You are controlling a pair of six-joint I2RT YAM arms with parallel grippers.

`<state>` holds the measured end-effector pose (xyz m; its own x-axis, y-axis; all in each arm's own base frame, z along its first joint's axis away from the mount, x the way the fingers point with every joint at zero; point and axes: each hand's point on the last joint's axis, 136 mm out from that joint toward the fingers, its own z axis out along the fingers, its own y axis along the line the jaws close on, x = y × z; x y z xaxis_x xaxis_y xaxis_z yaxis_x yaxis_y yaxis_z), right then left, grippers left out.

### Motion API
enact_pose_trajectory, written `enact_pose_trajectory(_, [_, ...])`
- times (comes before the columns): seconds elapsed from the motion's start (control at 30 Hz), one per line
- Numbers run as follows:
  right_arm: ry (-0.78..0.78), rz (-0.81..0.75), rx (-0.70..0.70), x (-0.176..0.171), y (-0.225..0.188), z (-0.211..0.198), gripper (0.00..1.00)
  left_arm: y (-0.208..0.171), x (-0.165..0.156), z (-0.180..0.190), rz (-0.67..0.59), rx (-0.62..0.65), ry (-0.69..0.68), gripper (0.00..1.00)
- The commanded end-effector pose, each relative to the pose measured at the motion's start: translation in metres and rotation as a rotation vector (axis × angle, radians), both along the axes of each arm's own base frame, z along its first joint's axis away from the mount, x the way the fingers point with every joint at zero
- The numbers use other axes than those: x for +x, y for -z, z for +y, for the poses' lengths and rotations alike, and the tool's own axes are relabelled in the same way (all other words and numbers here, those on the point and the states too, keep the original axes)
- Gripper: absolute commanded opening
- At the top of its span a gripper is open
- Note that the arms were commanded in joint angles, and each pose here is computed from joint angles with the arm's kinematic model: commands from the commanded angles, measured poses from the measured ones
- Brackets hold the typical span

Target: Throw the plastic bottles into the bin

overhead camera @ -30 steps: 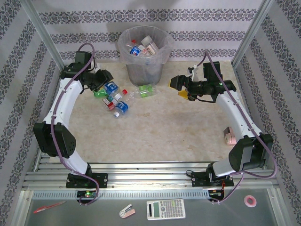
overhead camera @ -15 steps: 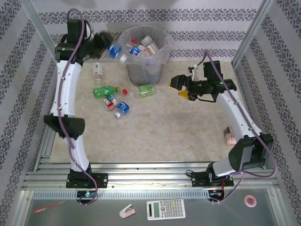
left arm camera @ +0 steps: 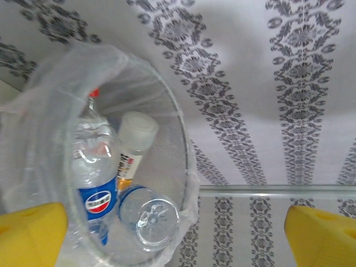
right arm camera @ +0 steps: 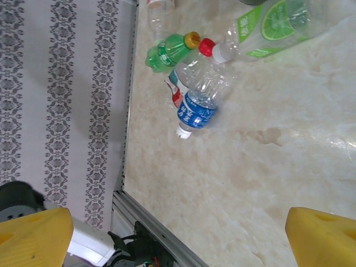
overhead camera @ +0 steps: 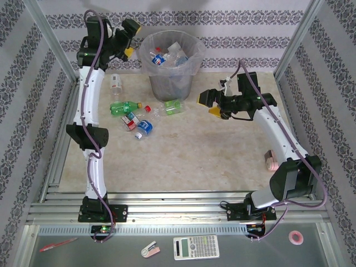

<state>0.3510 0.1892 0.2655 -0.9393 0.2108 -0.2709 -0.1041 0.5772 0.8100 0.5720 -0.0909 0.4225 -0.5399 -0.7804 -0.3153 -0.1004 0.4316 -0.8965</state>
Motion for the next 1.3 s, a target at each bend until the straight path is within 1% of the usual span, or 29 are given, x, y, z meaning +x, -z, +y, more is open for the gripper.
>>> enact_pose_trajectory(0.0, [0.04,0.064,-0.05,0.009,0.028,-0.001,0.98,-0.056,-0.052,0.013,-0.106,0.113,-0.011,1.0])
enact_pose_trajectory(0.07, [0.061,0.082,-0.074,0.018,0.038,0.0,0.98,-0.062,-0.068,0.014,-0.122,0.179,0.007,1.0])
enact_pose_trajectory(0.2, [0.128,0.163,-0.142,0.041,0.07,0.0,0.98,-0.058,-0.101,0.014,-0.11,0.321,0.067,1.0])
enact_pose_trajectory(0.27, [0.172,0.2,-0.134,0.054,0.082,0.003,0.98,-0.051,-0.118,0.012,-0.099,0.405,0.105,1.0])
enact_pose_trajectory(0.33, [0.196,0.228,-0.128,0.066,0.092,0.011,0.98,-0.035,-0.134,0.013,-0.065,0.507,0.141,1.0])
enact_pose_trajectory(0.4, [0.211,0.254,-0.132,0.076,0.101,0.02,0.98,-0.018,-0.147,0.014,-0.033,0.568,0.17,1.0])
enact_pose_trajectory(0.5, [0.254,0.305,-0.122,0.094,0.113,0.033,0.98,0.003,-0.164,0.014,-0.033,0.599,0.202,1.0])
enact_pose_trajectory(0.63, [0.338,0.36,-0.123,0.117,0.133,0.044,0.98,0.025,-0.187,0.015,-0.095,0.623,0.194,1.0])
enact_pose_trajectory(0.7, [0.386,0.386,-0.107,0.128,0.142,0.048,0.98,0.039,-0.197,0.016,-0.107,0.638,0.201,1.0])
enact_pose_trajectory(0.87, [0.462,0.445,-0.09,0.149,0.163,0.064,0.98,0.081,-0.22,0.02,-0.068,0.699,0.238,1.0])
enact_pose_trajectory(0.97, [0.482,0.473,-0.089,0.157,0.172,0.076,0.98,0.102,-0.225,0.028,-0.025,0.736,0.23,1.0])
enact_pose_trajectory(1.07, [0.493,0.483,-0.101,0.166,0.177,0.086,0.98,0.114,-0.224,0.027,-0.006,0.732,0.243,1.0])
enact_pose_trajectory(1.17, [0.512,0.515,-0.118,0.167,0.191,0.092,0.98,0.122,-0.219,0.032,0.017,0.741,0.224,1.0])
enact_pose_trajectory(1.27, [0.537,0.541,-0.139,0.168,0.206,0.095,0.97,0.125,-0.214,0.034,0.02,0.718,0.217,1.0])
